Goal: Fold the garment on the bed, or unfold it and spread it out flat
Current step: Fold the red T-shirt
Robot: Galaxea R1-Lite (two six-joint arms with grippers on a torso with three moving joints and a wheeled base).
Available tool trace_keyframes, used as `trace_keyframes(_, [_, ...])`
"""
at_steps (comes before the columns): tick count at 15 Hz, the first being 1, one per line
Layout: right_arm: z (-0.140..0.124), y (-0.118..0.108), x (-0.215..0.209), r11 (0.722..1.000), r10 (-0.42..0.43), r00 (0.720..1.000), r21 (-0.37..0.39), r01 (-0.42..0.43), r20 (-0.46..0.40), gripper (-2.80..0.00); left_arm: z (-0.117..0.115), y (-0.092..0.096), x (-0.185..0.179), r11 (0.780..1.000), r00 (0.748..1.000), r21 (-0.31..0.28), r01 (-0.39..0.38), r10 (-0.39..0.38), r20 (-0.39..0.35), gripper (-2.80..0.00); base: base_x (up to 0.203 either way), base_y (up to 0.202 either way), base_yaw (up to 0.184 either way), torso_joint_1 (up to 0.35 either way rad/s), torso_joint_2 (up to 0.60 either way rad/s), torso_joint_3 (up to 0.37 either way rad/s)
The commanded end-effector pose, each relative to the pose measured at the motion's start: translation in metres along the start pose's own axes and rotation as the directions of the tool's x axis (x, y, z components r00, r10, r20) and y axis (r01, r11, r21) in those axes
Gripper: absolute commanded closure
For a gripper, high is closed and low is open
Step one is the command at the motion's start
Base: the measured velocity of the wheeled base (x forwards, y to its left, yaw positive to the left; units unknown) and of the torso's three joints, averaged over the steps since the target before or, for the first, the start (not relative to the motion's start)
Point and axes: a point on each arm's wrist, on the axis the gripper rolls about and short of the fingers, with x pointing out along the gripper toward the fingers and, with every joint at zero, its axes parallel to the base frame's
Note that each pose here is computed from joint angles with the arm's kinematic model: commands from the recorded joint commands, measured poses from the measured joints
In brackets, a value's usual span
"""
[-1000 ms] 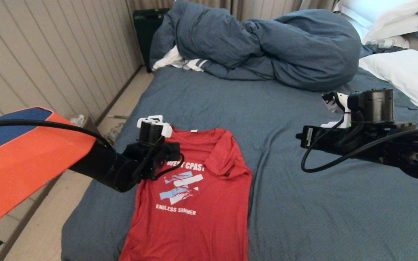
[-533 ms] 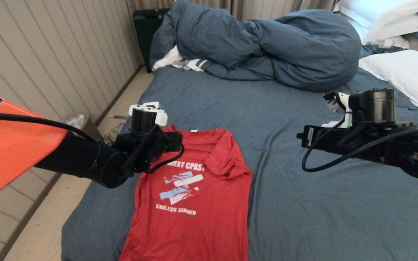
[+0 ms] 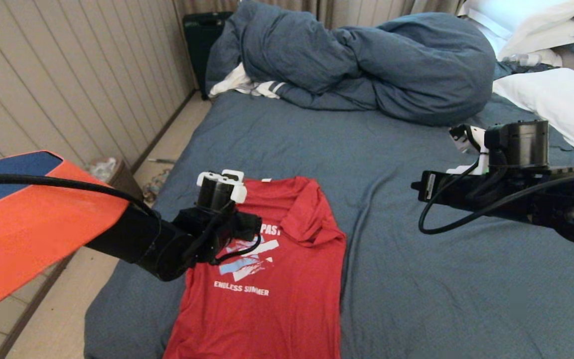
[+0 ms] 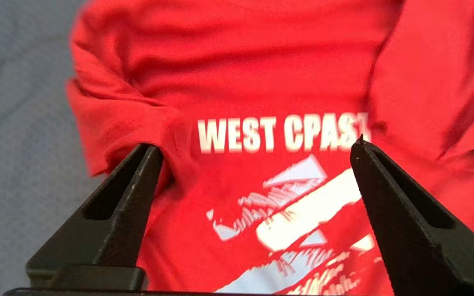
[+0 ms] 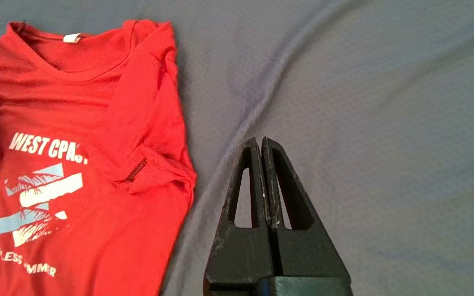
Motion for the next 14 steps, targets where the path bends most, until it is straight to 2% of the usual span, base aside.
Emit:
trace_keyframes(1, [0.000,0.000,0.000,1.000,0.001,1.000,0.001,-0.001,0.003,0.00,-0.006,-0.002,0.008,1.000,1.000,0.005,-0.005,0.005,-0.015,-2.80,0.000,0.000,0.000,0.000,0.00,0.000])
trace_keyframes(7, [0.000,0.000,0.001,1.000,0.000,1.000,0.003,0.000,0.000,0.00,-0.009,-0.004,0.009,1.000,1.000,0.016,-0.006,0.007,-0.030,-2.80,0.000,0.000,0.000,0.000,0.00,0.000])
trace_keyframes(10, [-0.001,-0.001,0.001,1.000,0.001,1.000,0.003,-0.001,-0.004,0.00,-0.014,-0.015,-0.006,0.998,0.996,0.052,0.030,-0.026,-0.084,-2.80,0.000,0.000,0.000,0.000,0.00,0.000])
trace_keyframes(12, [-0.002,-0.002,0.001,1.000,-0.003,1.000,0.004,0.003,-0.008,0.00,-0.026,-0.025,-0.020,0.993,0.987,0.094,0.067,-0.052,-0.151,-2.80,0.000,0.000,0.000,0.000,0.00,0.000])
trace_keyframes(14, [-0.003,-0.004,0.001,1.000,0.001,1.000,0.006,-0.001,-0.013,0.00,-0.037,-0.032,-0.026,0.989,0.980,0.116,0.090,-0.067,-0.187,-2.80,0.000,0.000,0.000,0.000,0.00,0.000])
